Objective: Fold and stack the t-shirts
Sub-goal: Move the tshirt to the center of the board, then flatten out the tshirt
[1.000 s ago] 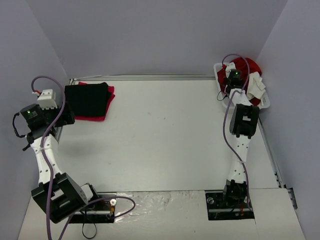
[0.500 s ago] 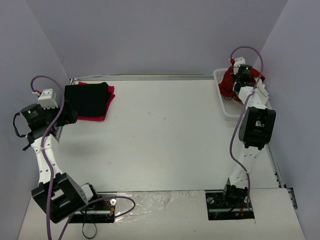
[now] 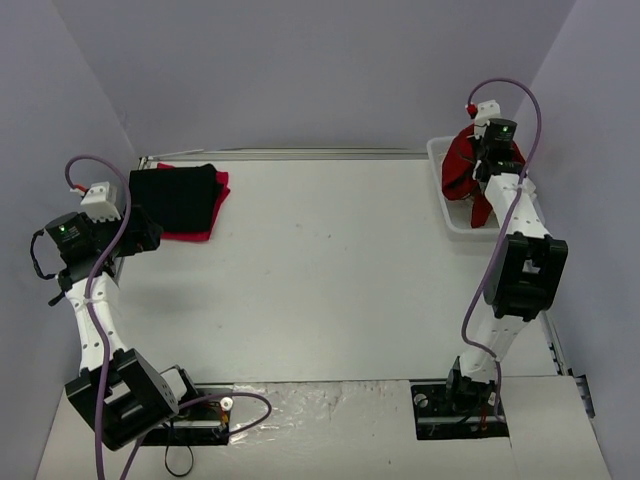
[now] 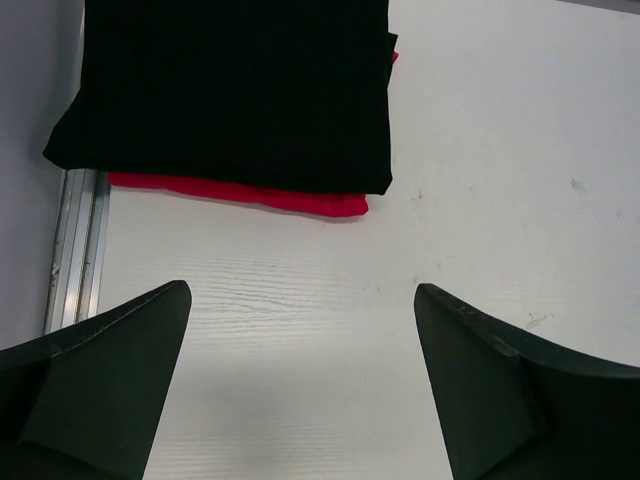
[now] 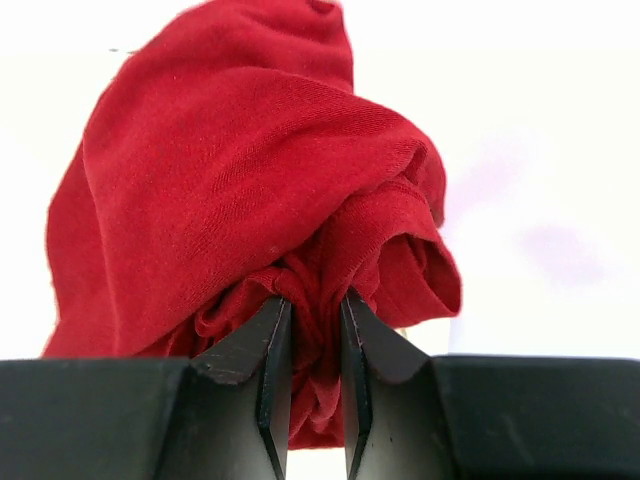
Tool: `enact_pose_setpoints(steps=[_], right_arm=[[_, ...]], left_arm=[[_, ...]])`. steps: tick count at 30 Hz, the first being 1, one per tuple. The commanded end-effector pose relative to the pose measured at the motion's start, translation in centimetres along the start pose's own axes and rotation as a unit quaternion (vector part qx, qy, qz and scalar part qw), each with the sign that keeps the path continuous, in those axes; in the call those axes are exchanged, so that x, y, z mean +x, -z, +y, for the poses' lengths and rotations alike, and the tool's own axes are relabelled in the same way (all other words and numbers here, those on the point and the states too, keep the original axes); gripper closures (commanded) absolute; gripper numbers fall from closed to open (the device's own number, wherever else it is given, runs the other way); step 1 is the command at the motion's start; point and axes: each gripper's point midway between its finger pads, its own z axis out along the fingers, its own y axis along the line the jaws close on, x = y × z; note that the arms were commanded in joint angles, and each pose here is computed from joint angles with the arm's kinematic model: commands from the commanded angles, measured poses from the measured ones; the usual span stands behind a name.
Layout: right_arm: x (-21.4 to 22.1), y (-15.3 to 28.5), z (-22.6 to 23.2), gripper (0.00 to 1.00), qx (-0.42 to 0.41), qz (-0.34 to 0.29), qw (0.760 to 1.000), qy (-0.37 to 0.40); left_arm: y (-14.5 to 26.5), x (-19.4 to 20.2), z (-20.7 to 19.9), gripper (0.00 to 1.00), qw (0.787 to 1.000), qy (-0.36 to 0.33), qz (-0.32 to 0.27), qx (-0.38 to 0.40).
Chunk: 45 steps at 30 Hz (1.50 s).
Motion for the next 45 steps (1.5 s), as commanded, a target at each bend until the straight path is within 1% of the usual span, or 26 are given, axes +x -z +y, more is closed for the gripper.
enact_pose_setpoints(steps=[1, 7, 8, 9, 11, 12, 13, 15, 17, 18, 19, 22, 23, 24, 25, 26, 28, 33, 37, 38, 39, 41, 42, 43, 44, 45], right_arm=[[-6.6, 5.1, -2.2, 1.00, 0.020, -0.084, 0.996, -0.019], [-11.5, 9.7, -2.0, 1.00, 0.014, -0.133, 0.991, -0.013], [-12.2, 10.4, -1.7, 1.00, 0.012, -0.137, 0.990, -0.006], [-14.4, 11.9, -1.1, 1.00, 0.017, -0.156, 0.988, 0.002], [-15.4, 13.5, 0.2, 1.00, 0.000, -0.156, 0.988, 0.013], [-17.0, 15.2, 0.8, 1.00, -0.013, -0.176, 0.984, 0.012], [-17.2, 15.9, 2.1, 1.00, -0.038, -0.176, 0.984, 0.014], [-18.1, 17.8, 3.6, 1.00, -0.069, -0.188, 0.980, 0.019], [-18.1, 19.4, 7.2, 1.00, -0.114, -0.185, 0.975, 0.042], [-18.0, 20.0, 8.3, 1.00, -0.126, -0.182, 0.974, 0.050], [-17.5, 21.0, 10.7, 1.00, -0.154, -0.173, 0.971, 0.067], [-16.5, 22.8, 13.9, 1.00, -0.204, -0.160, 0.961, 0.091], [-16.3, 23.6, 15.5, 1.00, -0.235, -0.163, 0.954, 0.096], [-15.9, 23.8, 16.1, 0.95, -0.250, -0.156, 0.951, 0.092], [-14.9, 23.9, 17.0, 0.53, -0.269, -0.143, 0.948, 0.094], [-14.3, 24.4, 18.2, 0.26, -0.306, -0.143, 0.936, 0.098], [-12.4, 24.8, 19.1, 0.00, -0.330, -0.125, 0.930, 0.101], [-9.7, 24.6, 19.0, 0.00, -0.323, -0.089, 0.937, 0.102], [-7.7, 25.5, 19.1, 0.00, -0.339, -0.060, 0.934, 0.096], [-7.3, 25.9, 19.2, 0.00, -0.346, -0.056, 0.932, 0.094], [-6.4, 26.9, 19.6, 0.00, -0.371, -0.047, 0.923, 0.095], [-5.1, 28.0, 20.1, 0.00, -0.399, -0.039, 0.911, 0.100], [-3.5, 28.6, 20.1, 0.00, -0.411, -0.027, 0.905, 0.106], [-2.7, 29.0, 20.4, 0.00, -0.423, -0.025, 0.898, 0.115], [-1.9, 29.4, 20.2, 0.01, -0.426, -0.022, 0.896, 0.122], [0.3, 29.3, 20.5, 0.02, -0.432, 0.003, 0.892, 0.133]], left_arm=[[0.5, -1.7, -0.8, 0.06, 0.999, -0.015, -0.031, 0.016], [0.5, -1.3, -0.8, 0.06, 0.999, -0.012, -0.026, 0.017], [0.5, -1.3, -0.7, 0.06, 1.000, -0.011, -0.025, 0.013], [0.5, -1.4, -0.6, 0.05, 1.000, -0.011, -0.025, 0.012], [0.4, -1.3, -0.6, 0.06, 1.000, -0.010, -0.023, 0.012], [0.4, -1.4, -0.7, 0.06, 1.000, -0.010, -0.024, 0.015], [0.4, -1.3, -1.0, 0.06, 1.000, 0.005, -0.024, 0.020], [0.5, -1.5, -1.3, 0.06, 0.999, 0.004, -0.027, 0.026], [0.6, -1.5, -1.3, 0.06, 0.999, 0.003, -0.029, 0.025], [0.7, -1.6, -1.5, 0.06, 0.999, 0.000, -0.033, 0.027], [0.8, -1.6, -1.5, 0.06, 0.999, 0.002, -0.033, 0.027], [0.9, -1.7, -2.0, 0.06, 0.999, 0.005, -0.033, 0.038], [0.9, -1.8, -2.1, 0.06, 0.999, 0.004, -0.033, 0.043], [0.9, -1.8, -2.2, 0.06, 0.998, 0.005, -0.033, 0.046], [1.0, -1.8, -2.5, 0.06, 0.998, 0.006, -0.033, 0.053], [1.0, -1.8, -2.5, 0.06, 0.998, 0.006, -0.033, 0.055], [0.9, -1.8, -2.8, 0.06, 0.997, 0.008, -0.035, 0.063], [0.7, -1.8, -3.4, 0.06, 0.996, 0.014, -0.036, 0.083], [0.8, -2.1, -4.0, 0.06, 0.994, 0.015, -0.034, 0.104], [1.0, -1.7, -4.6, 0.06, 0.992, 0.016, -0.024, 0.121], [1.1, -1.8, -5.1, 0.06, 0.991, 0.011, -0.020, 0.132], [1.4, -2.3, -5.8, 0.06, 0.988, -0.017, -0.020, 0.154], [1.5, -1.8, -7.5, 0.05, 0.982, -0.019, -0.006, 0.186], [1.6, -2.2, -8.3, 0.06, 0.978, -0.042, -0.006, 0.202], [1.5, -1.5, -9.1, 0.06, 0.977, -0.045, 0.014, 0.209], [1.1, -1.0, -11.1, 0.06, 0.970, -0.074, 0.028, 0.229]])
